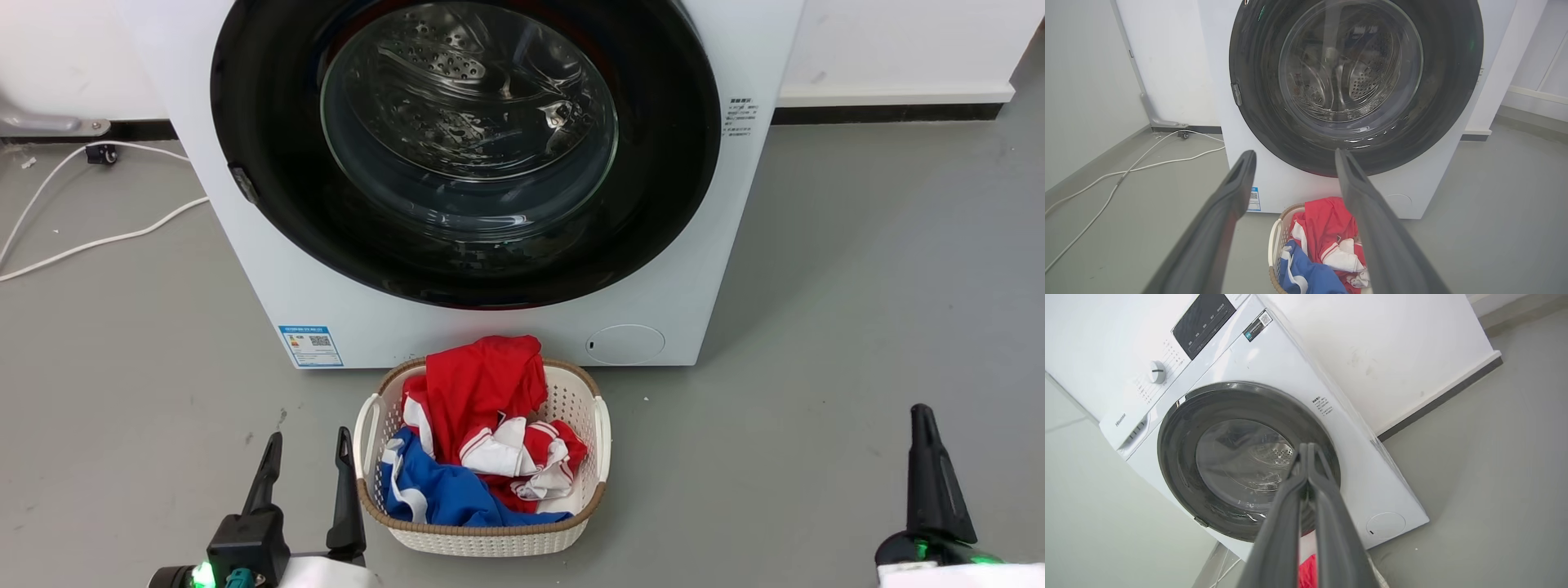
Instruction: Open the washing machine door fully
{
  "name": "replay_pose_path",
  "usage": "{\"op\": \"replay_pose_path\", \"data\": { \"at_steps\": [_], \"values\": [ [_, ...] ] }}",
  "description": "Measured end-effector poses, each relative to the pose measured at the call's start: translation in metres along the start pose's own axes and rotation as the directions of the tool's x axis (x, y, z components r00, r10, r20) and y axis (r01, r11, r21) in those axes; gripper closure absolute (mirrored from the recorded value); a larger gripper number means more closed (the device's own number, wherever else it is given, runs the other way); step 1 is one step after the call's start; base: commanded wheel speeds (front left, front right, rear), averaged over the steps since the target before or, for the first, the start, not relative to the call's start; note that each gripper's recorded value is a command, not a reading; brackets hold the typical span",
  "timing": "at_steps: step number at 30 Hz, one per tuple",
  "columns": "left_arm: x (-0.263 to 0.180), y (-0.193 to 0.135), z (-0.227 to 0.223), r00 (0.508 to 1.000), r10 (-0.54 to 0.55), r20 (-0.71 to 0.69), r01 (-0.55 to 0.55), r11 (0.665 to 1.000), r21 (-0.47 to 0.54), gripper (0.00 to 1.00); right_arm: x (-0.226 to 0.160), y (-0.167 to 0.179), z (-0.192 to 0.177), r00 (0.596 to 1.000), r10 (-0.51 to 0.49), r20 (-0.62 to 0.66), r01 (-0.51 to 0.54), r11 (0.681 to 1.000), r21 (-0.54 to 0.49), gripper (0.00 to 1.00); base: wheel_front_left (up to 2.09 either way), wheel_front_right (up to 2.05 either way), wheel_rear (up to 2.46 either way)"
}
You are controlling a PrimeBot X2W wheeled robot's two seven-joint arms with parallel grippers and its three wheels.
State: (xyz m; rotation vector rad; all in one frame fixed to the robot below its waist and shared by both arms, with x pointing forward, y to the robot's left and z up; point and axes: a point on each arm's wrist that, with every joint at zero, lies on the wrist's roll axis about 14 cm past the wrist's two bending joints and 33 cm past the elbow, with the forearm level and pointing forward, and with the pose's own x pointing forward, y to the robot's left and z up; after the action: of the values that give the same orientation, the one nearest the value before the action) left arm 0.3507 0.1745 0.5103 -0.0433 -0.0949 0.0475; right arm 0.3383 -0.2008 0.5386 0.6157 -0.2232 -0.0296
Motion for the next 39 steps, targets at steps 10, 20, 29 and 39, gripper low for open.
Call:
{"op": "replay_pose_path", "data": {
  "at_steps": [10, 20, 29, 39],
  "values": [
    [-0.001, 0.0, 0.0, 1.0, 0.002, -0.001, -0.002, 1.0, 0.001, 0.0, -0.005, -0.004, -0.012, 0.994, -0.111, -0.019, 0.103, 0.829, 0.55, 1.0, 0.0, 0.0, 0.0],
    [0.0, 0.0, -0.001, 1.0, 0.002, -0.003, -0.002, 1.0, 0.002, 0.0, -0.007, 0.004, -0.015, 0.991, -0.049, -0.122, 0.129, 0.544, 0.829, 1.0, 0.0, 0.0, 0.0],
    [0.0, 0.001, -0.001, 1.0, 0.008, -0.001, -0.008, 1.0, 0.012, 0.0, -0.01, 0.003, -0.018, 0.984, 0.019, -0.176, 0.144, 0.496, 0.856, 1.0, 0.0, 0.0, 0.0],
    [-0.001, 0.004, -0.002, 1.0, 0.016, -0.006, -0.016, 1.0, 0.02, 0.0, -0.01, -0.001, -0.026, 0.978, 0.019, -0.209, 0.169, 0.518, 0.838, 1.0, 0.0, 0.0, 0.0]
  ]
}}
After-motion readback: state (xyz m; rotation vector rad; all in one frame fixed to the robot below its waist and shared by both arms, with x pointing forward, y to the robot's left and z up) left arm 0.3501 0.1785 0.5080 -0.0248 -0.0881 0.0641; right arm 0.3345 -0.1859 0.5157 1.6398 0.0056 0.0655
